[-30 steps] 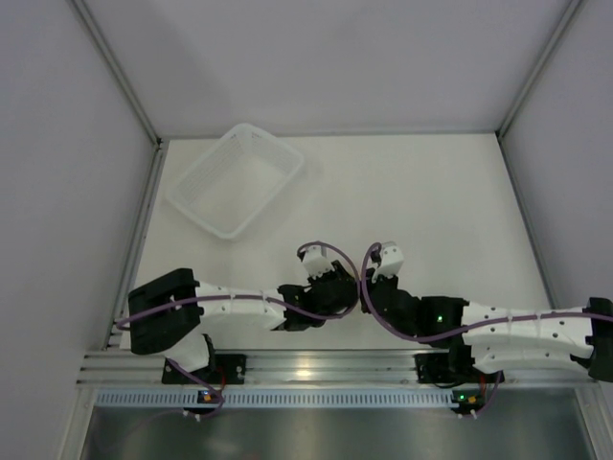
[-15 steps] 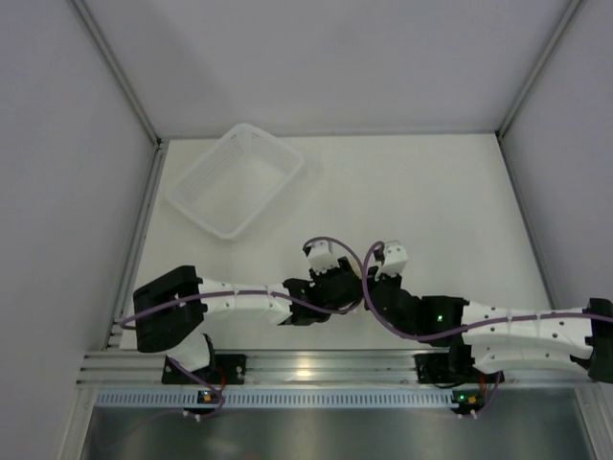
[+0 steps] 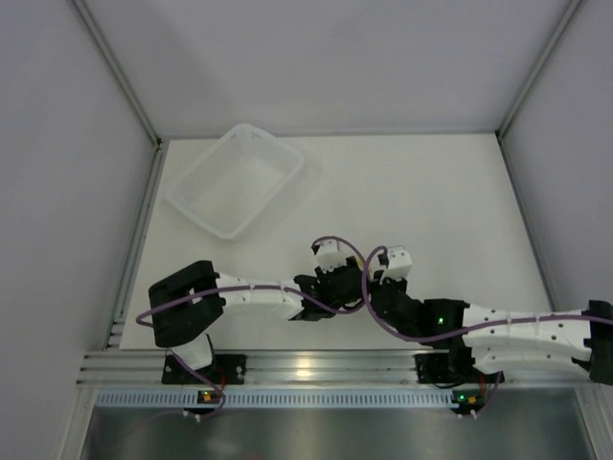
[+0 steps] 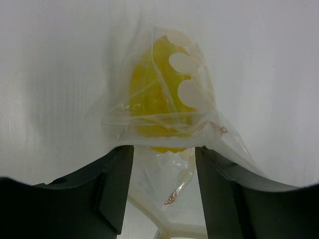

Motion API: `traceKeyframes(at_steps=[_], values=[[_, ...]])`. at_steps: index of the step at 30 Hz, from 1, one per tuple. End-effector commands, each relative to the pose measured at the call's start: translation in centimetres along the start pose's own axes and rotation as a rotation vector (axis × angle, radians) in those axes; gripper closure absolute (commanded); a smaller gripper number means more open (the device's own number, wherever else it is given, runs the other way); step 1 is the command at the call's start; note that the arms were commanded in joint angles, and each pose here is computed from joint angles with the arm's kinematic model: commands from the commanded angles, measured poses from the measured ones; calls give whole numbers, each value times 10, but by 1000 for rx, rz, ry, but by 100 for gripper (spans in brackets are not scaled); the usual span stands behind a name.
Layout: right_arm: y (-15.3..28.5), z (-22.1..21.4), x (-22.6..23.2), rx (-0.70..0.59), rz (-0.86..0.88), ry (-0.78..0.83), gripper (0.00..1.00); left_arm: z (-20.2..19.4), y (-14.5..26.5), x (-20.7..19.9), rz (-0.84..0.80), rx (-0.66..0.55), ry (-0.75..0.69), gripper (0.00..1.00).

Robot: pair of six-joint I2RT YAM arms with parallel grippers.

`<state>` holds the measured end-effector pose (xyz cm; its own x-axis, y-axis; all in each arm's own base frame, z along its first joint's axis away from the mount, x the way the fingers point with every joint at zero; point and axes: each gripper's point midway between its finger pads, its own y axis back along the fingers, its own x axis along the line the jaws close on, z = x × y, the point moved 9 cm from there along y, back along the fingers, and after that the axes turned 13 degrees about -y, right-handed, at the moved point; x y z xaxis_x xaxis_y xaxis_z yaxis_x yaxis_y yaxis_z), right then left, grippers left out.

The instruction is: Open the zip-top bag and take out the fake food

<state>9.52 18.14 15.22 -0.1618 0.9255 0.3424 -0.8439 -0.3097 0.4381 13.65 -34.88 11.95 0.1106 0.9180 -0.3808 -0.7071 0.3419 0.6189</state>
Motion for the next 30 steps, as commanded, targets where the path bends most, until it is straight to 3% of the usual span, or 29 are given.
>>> traceKeyframes(at_steps=[1,14,21,30], values=[[7,10,22,3,124,-76,100,14,-7,-12,-18,-28,38,42],[17,16,16,-12,163,-160,100,15,-17,-20,-2,-56,35,48],[16,12,9,-7,141,-165,100,16,-24,-32,-14,-56,30,41],[14,3,7,10,178,-195,100,21,-31,-57,-109,-73,45,46]])
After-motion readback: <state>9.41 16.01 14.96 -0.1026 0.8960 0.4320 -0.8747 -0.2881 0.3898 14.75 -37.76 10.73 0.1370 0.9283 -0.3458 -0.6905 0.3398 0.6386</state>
